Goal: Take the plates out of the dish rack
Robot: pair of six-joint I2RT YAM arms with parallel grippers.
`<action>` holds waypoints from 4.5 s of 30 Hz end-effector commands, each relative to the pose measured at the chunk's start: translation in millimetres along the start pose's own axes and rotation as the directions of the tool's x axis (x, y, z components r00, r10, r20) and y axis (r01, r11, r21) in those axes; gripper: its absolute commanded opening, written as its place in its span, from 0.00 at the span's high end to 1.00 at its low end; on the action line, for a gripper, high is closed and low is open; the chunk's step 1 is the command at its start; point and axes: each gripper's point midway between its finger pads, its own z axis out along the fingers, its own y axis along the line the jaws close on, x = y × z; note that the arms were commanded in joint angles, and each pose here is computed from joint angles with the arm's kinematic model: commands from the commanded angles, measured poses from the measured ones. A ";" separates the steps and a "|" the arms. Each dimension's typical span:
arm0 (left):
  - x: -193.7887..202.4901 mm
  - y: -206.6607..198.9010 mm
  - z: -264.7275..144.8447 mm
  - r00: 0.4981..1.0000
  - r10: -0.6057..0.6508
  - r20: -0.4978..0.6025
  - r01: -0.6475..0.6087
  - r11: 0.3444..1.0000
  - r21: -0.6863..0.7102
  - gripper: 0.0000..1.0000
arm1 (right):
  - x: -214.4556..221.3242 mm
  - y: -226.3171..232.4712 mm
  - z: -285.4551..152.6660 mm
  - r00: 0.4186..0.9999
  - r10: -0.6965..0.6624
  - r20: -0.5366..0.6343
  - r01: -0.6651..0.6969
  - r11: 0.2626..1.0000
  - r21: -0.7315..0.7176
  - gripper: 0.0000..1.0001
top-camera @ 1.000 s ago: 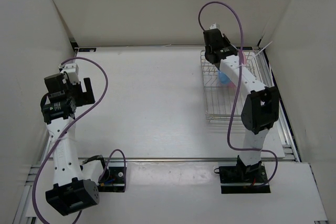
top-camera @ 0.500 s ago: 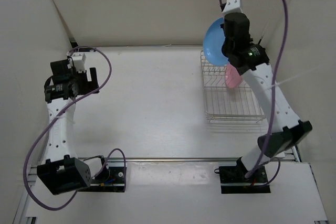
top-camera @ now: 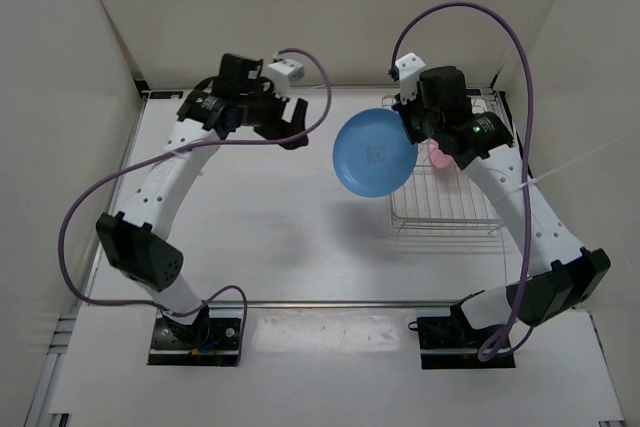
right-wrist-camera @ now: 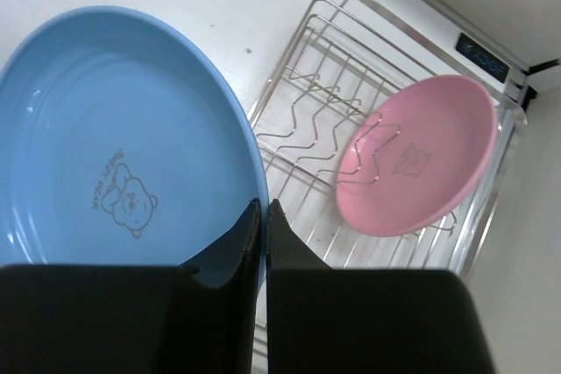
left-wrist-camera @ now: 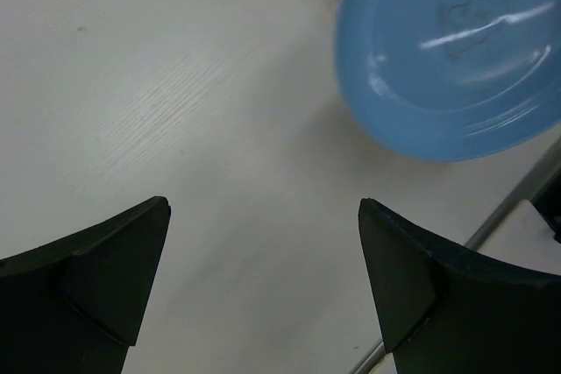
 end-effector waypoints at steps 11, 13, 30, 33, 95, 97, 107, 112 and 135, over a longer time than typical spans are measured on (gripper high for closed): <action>-31.8 -77.3 50.4 0.998 0.059 -0.013 -0.055 0.973 0.224 0.01 | -35.0 18.4 -37.3 0.988 0.042 0.148 -0.021 0.990 -0.141 1.00; -31.5 -81.5 54.4 0.998 0.065 -0.017 -0.059 0.971 0.232 0.07 | -31.8 19.4 -35.3 0.989 0.041 0.139 -0.021 0.989 -0.143 1.00; -27.3 -93.7 60.3 0.994 0.107 -0.031 -0.097 0.969 0.228 0.73 | -29.6 20.7 -40.9 0.989 0.031 0.143 -0.009 0.988 -0.152 1.00; -24.4 -97.3 64.4 0.993 0.111 -0.041 -0.099 0.967 0.236 0.89 | -29.1 22.1 -44.8 0.989 0.032 0.145 -0.008 0.987 -0.162 1.00; 90.5 133.4 -101.0 0.978 -0.208 0.018 0.172 0.757 -0.630 0.00 | 67.7 -182.2 91.6 0.925 0.013 -0.379 0.220 0.795 0.565 0.26; 106.7 130.4 -117.9 0.980 -0.199 0.023 0.164 0.728 -0.666 0.00 | 67.3 -191.1 95.4 0.926 0.019 -0.376 0.225 0.773 0.593 0.28; 117.2 133.3 -149.8 0.981 -0.182 0.064 0.171 0.668 -0.724 0.00 | 93.8 -198.4 108.6 0.899 0.045 -0.435 0.245 0.771 0.588 0.64; 112.3 130.7 -149.1 0.980 -0.181 0.081 0.184 0.679 -0.710 0.00 | 100.7 -198.8 109.2 0.888 0.051 -0.457 0.262 0.762 0.593 0.78; 117.1 132.2 -136.4 0.977 -0.202 0.065 0.190 0.697 -0.691 0.00 | 25.7 -216.1 52.2 0.922 0.020 -0.387 0.306 0.573 0.760 1.00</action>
